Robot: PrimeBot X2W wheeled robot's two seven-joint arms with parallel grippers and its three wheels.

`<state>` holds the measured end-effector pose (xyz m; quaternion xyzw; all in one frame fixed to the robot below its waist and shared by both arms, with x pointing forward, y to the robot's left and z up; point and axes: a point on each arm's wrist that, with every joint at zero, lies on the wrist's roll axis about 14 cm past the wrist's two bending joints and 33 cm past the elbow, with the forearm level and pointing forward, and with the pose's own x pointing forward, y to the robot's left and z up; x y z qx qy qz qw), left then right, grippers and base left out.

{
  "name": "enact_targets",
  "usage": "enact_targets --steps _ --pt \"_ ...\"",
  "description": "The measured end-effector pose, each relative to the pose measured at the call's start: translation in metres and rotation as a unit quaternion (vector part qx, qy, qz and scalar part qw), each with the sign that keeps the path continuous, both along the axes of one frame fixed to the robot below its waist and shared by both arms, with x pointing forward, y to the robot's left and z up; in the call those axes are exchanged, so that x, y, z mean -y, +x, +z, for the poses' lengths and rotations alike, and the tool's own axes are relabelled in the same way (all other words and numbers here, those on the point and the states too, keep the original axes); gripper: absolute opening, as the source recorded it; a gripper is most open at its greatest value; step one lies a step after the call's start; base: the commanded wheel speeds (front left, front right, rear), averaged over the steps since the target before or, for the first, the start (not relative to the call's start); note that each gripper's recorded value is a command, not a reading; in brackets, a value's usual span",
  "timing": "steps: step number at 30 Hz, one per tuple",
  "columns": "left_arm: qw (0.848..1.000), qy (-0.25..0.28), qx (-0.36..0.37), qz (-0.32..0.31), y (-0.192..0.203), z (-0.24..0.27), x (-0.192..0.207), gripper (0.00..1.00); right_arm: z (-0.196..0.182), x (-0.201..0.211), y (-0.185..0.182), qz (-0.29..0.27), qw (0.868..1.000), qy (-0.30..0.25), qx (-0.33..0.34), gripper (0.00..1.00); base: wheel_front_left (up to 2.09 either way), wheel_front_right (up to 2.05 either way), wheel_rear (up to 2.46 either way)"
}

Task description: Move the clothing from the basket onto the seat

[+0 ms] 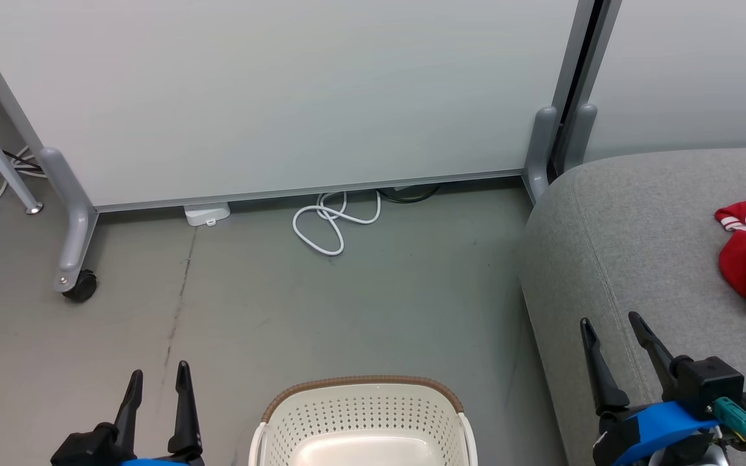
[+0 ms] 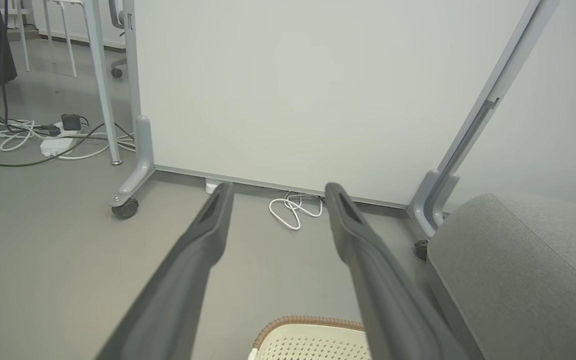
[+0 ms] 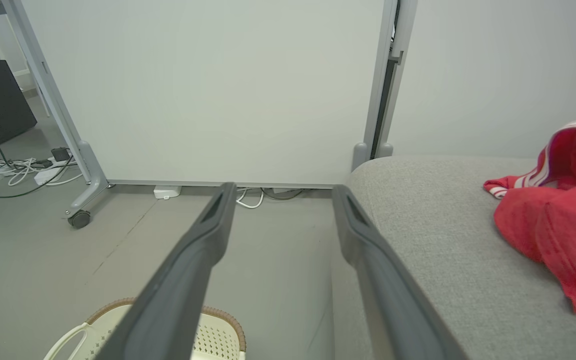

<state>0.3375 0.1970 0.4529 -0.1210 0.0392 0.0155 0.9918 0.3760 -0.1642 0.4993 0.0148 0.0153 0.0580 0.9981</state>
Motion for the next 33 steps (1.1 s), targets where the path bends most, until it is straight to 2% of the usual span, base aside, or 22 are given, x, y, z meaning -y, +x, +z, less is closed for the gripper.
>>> enact_targets --steps 18,19,25,33 --pt "1.0 0.002 -0.015 -0.014 0.004 -0.01 0.005 1.0 -0.01 0.005 -0.001 -0.01 1.0 0.013 -0.01 1.0 0.0 0.0 0.0" --pt "1.0 0.001 -0.017 -0.014 0.004 -0.011 0.005 0.0 -0.011 0.005 -0.001 -0.01 1.0 0.014 -0.011 0.0 0.0 0.0 0.0" --pt "0.998 -0.009 -0.059 -0.012 -0.01 -0.035 0.008 0.0 -0.038 0.006 -0.012 -0.014 0.998 0.018 -0.055 0.0 0.0 0.0 0.0" --pt "0.995 -0.073 -0.07 0.015 -0.01 -0.037 0.002 0.0 -0.041 0.012 -0.012 -0.034 0.993 0.094 -0.07 0.0 0.0 0.0 0.0"
